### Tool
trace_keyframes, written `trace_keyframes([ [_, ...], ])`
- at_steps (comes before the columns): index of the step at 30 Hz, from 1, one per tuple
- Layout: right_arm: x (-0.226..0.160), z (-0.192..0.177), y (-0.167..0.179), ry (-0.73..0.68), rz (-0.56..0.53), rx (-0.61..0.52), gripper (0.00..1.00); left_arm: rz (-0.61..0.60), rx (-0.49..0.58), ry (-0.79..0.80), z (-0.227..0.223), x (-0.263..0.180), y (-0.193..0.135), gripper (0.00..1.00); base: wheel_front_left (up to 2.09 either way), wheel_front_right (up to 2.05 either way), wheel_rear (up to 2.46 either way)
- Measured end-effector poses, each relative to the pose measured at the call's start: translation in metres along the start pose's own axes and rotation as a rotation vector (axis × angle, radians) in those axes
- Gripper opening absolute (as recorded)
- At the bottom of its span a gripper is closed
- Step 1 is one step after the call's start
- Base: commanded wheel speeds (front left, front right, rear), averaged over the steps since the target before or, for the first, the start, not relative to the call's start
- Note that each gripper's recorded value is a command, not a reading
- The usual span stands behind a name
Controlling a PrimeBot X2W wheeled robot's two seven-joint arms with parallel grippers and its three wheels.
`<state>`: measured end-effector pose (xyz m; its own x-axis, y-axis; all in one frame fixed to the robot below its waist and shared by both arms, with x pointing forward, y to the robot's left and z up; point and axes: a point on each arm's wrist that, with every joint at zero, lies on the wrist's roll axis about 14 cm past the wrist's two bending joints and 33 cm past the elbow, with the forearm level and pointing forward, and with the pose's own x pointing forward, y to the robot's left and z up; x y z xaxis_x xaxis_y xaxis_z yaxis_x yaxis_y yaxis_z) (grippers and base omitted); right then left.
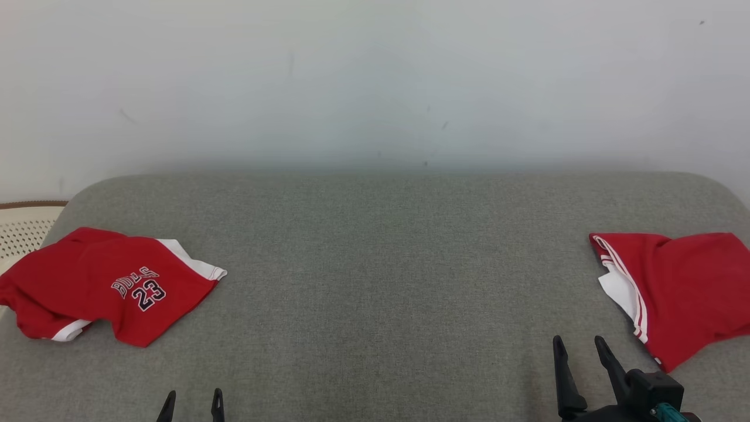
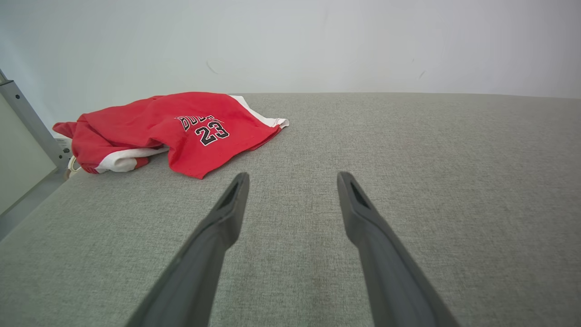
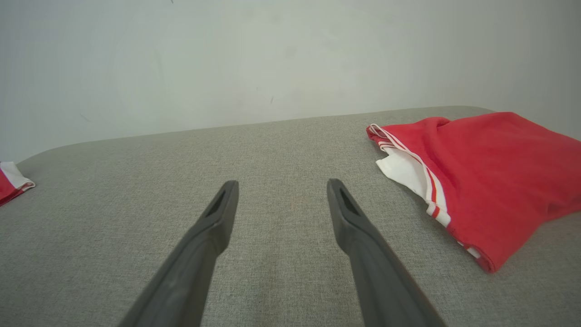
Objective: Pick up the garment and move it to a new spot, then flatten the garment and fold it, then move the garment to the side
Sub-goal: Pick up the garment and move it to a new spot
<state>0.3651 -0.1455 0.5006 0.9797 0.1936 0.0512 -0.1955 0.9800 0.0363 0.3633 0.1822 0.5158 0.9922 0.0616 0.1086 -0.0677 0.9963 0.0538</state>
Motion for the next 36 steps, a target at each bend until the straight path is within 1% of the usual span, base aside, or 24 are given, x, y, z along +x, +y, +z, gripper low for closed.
trace_keyframes([
  [9, 0.009, 0.002, 0.019, -0.007, 0.058, -0.002, 1.0, 0.051, 0.005, 0.012, -0.004, -0.007, 0.016, 1.0, 0.0, 0.0, 0.0],
  [16, 0.021, -0.003, 0.06, 0.007, 0.175, 0.017, 1.0, 0.165, 0.019, 0.027, -0.008, -0.021, 0.054, 1.0, 0.0, 0.0, 0.0],
  [17, 0.021, -0.003, 0.06, 0.007, 0.175, 0.017, 1.0, 0.165, 0.019, 0.027, -0.008, -0.021, 0.054, 1.0, 0.0, 0.0, 0.0],
  [23, 0.033, -0.006, 0.095, 0.019, 0.285, 0.023, 1.0, 0.292, 0.022, 0.047, -0.013, -0.043, 0.092, 1.0, 0.0, 0.0, 0.0],
  [31, 0.047, -0.009, 0.146, 0.031, 0.441, 0.03, 1.0, 0.48, 0.024, 0.077, -0.019, -0.085, 0.144, 1.0, 0.0, 0.0, 0.0],
  [36, 0.05, -0.014, 0.173, 0.045, 0.525, 0.03, 1.0, 0.573, 0.02, 0.092, -0.021, -0.114, 0.167, 1.0, 0.0, 0.0, 0.0],
])
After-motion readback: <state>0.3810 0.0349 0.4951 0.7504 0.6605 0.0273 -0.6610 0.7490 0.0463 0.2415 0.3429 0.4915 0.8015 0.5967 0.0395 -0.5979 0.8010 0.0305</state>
